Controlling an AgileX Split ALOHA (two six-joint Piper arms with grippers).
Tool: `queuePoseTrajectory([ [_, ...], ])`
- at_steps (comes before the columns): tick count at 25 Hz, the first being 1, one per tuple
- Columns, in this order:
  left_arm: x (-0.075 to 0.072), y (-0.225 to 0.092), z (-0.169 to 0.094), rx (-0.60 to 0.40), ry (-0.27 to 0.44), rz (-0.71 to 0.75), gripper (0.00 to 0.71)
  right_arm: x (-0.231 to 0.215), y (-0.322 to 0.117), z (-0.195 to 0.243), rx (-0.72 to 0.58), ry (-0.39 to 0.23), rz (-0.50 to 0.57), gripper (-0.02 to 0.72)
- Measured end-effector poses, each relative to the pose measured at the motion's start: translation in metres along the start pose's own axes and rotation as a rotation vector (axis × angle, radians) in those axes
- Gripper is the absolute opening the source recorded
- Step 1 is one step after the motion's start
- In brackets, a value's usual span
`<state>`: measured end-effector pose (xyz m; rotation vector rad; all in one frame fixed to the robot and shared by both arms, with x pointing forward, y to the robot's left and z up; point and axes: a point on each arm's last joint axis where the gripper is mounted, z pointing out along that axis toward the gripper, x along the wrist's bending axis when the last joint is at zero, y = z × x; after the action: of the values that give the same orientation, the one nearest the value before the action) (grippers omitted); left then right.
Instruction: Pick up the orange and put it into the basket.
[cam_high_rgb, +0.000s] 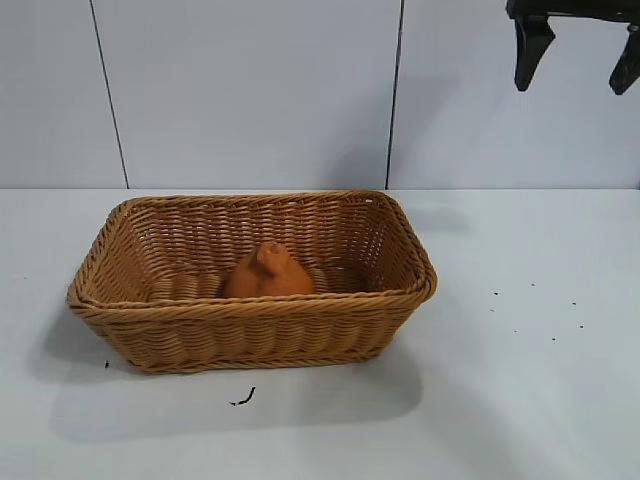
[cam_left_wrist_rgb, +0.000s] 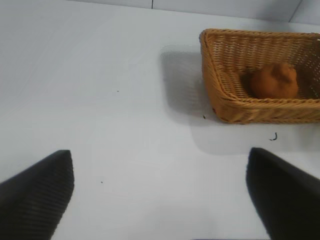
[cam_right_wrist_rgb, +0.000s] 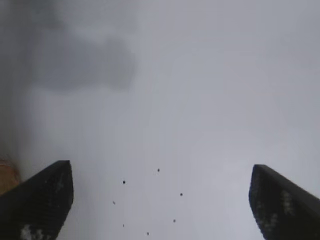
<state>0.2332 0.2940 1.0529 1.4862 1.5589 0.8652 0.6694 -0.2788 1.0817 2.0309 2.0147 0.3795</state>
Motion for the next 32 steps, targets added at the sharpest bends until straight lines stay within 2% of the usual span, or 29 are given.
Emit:
queuePoseTrajectory([
  [12, 0.0, 0.0, 0.0, 0.0, 0.0, 0.0, 0.674, -0.008, -0.153, -0.069, 0.115, 0.013, -0.07, 0.696],
  [20, 0.0, 0.0, 0.0, 0.0, 0.0, 0.0, 0.674, -0.014, -0.264, -0.076, 0.12, 0.013, -0.074, 0.696],
  [27, 0.0, 0.0, 0.0, 0.0, 0.0, 0.0, 0.674, -0.018, -0.336, -0.072, -0.1, 0.017, -0.076, 0.696],
  [32, 0.0, 0.0, 0.0, 0.0, 0.0, 0.0, 0.674, -0.019, -0.359, -0.099, -0.37, 0.033, -0.072, 0.696],
])
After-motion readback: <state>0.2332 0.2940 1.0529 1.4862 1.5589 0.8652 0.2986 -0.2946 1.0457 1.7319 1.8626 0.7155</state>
